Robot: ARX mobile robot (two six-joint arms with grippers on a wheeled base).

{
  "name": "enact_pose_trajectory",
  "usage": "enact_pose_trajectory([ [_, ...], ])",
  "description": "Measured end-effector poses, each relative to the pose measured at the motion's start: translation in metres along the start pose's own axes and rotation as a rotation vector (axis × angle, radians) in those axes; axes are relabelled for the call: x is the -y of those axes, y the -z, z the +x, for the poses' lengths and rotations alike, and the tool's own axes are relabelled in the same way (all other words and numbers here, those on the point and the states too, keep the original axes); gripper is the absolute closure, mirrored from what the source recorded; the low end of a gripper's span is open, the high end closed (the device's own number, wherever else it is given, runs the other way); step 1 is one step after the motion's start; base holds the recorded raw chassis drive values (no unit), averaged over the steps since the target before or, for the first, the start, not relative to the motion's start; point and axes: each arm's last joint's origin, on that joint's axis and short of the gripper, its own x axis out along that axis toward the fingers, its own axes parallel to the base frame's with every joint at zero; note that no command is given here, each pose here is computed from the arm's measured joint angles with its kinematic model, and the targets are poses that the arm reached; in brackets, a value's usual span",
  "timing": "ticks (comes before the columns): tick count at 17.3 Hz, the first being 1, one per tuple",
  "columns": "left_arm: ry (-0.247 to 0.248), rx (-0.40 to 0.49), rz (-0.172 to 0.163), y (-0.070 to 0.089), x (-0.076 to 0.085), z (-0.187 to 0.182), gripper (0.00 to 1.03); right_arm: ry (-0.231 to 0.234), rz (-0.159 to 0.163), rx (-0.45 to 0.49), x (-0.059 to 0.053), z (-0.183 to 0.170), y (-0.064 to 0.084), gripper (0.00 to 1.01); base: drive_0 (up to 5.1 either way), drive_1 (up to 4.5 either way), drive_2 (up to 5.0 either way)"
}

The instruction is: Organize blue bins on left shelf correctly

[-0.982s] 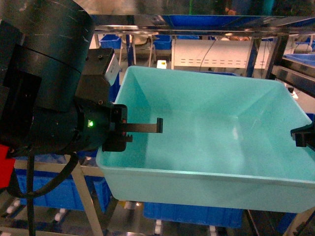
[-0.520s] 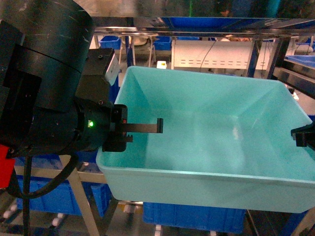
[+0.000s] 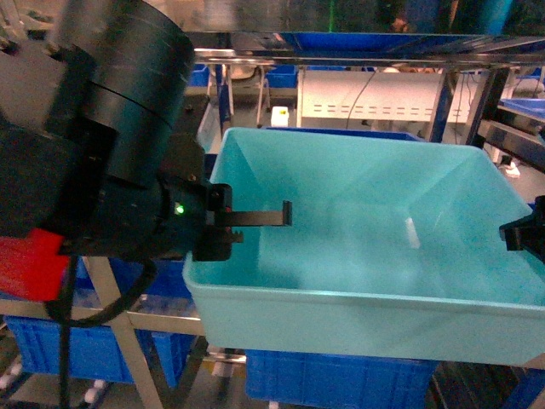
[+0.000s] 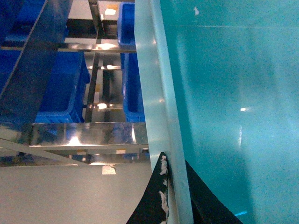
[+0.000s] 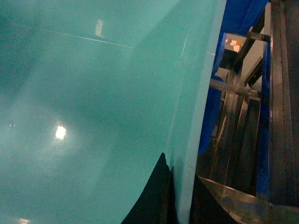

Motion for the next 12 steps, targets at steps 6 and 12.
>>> enact_pose_trajectory([
  [6, -0.055, -0.056, -0.072, 0.004, 0.012, 0.051, 1.01, -0.044, -0.127, -0.038, 0.017, 0.06, -0.023, 0.99, 0.0, 0.0, 0.0],
  [12, -0.05, -0.179, -0.085, 0.01, 0.001, 0.115, 1.01, -0.026, -0.214, -0.144, 0.015, 0.112, -0.017, 0.99, 0.0, 0.0, 0.0],
])
